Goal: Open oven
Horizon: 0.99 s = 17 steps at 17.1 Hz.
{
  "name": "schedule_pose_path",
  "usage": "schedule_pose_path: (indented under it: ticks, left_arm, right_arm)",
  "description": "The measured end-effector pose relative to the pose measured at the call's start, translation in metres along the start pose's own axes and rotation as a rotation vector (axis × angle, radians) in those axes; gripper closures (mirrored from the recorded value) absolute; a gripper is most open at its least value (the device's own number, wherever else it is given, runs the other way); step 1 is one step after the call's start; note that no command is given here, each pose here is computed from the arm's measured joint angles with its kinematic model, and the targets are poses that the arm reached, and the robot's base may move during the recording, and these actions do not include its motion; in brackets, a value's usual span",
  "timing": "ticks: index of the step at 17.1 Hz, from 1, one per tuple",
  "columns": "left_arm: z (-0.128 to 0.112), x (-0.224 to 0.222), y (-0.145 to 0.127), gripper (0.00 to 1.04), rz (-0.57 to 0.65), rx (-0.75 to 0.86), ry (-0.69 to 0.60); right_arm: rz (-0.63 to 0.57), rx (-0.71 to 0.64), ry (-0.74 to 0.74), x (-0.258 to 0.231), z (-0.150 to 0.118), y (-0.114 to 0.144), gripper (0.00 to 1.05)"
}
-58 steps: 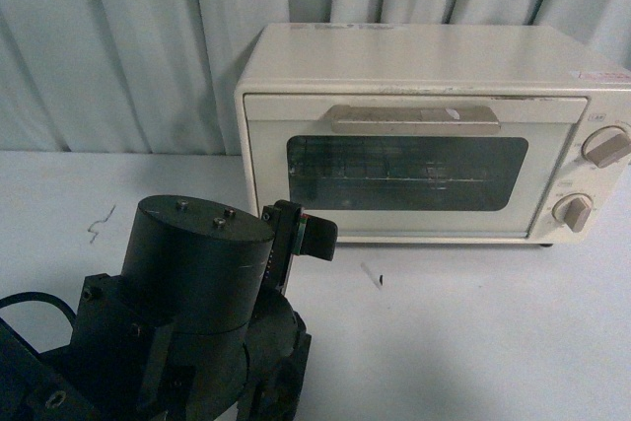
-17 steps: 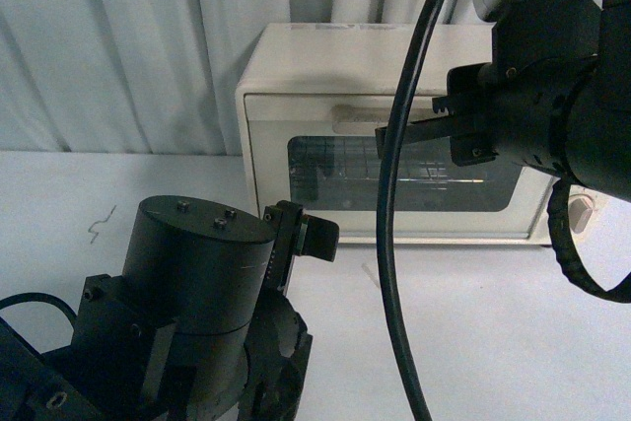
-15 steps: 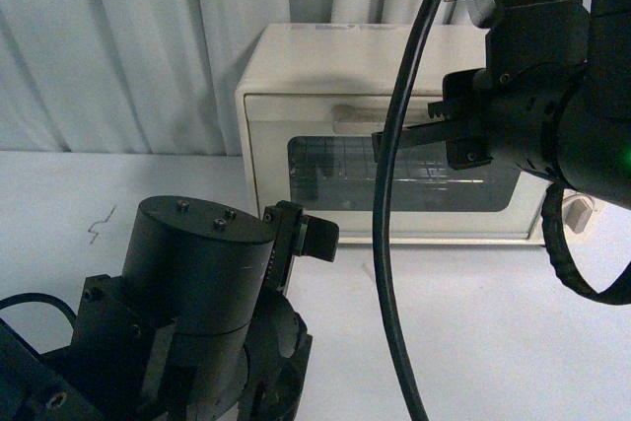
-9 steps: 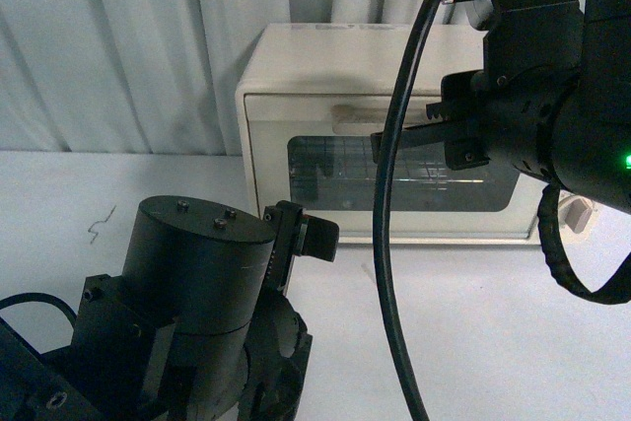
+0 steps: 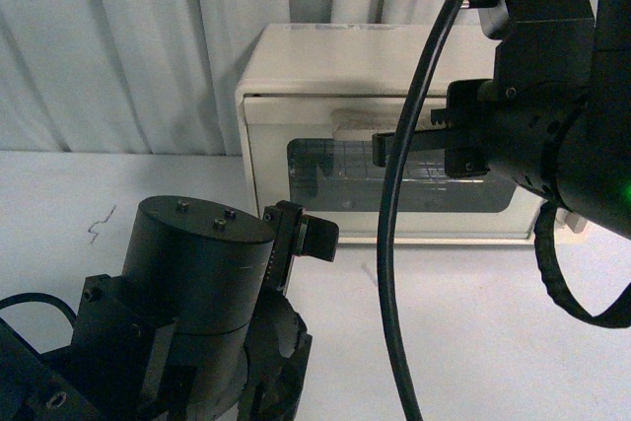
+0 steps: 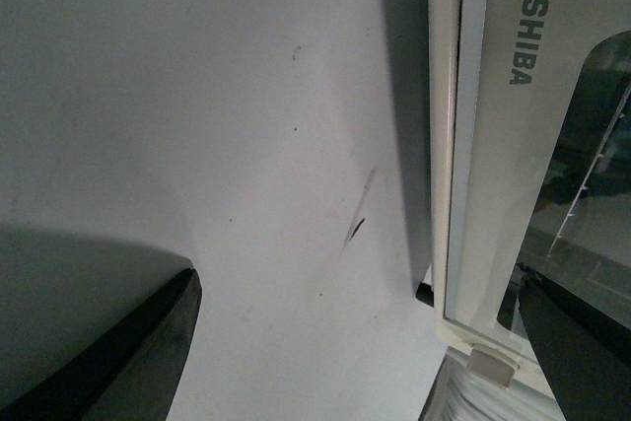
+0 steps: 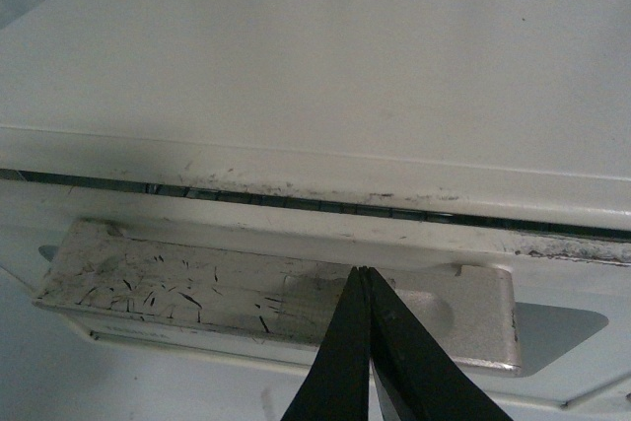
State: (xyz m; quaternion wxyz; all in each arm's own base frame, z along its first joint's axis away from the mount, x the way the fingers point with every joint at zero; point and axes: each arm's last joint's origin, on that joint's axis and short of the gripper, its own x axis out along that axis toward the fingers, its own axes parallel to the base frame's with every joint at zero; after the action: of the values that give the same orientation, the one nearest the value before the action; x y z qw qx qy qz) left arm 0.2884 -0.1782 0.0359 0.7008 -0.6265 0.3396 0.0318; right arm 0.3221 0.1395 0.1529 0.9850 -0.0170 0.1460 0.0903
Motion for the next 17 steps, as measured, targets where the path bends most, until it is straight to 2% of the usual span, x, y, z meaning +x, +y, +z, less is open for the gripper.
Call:
schedule_pose_path:
  ticks: [7, 10, 12, 14, 16, 17]
  left_arm:
    - [0.0, 0.0, 0.0, 0.07, 0.0, 0.0, 0.0]
    - [0.0, 0.0, 0.0, 0.07, -0.001, 0.0, 0.0]
    - [0.0, 0.0, 0.0, 0.07, 0.0, 0.0, -0.001]
    - [0.0, 0.0, 0.0, 0.07, 0.0, 0.0, 0.0]
    - [0.0, 0.0, 0.0, 0.07, 0.001, 0.0, -0.001]
    - [0.0, 0.0, 0.0, 0.07, 0.002, 0.0, -0.001]
  right_arm:
    - [-0.013, 0.058, 0.053, -0.047, -0.025, -0.004, 1.03]
    - [-0.202, -0.025, 0.069, -0.097, -0.025, -0.032, 1.03]
    - [-0.328, -0.073, 0.01, -0.155, -0.009, -0.048, 1.03]
    - [-0.439, -0.093, -0.003, -0.213, -0.015, -0.059, 1.03]
    - [-0.599, 0.049, -0.023, -0.244, -0.028, -0.088, 1.01]
    - [-0.631, 0.134, 0.042, -0.246, -0.041, -0.098, 0.9]
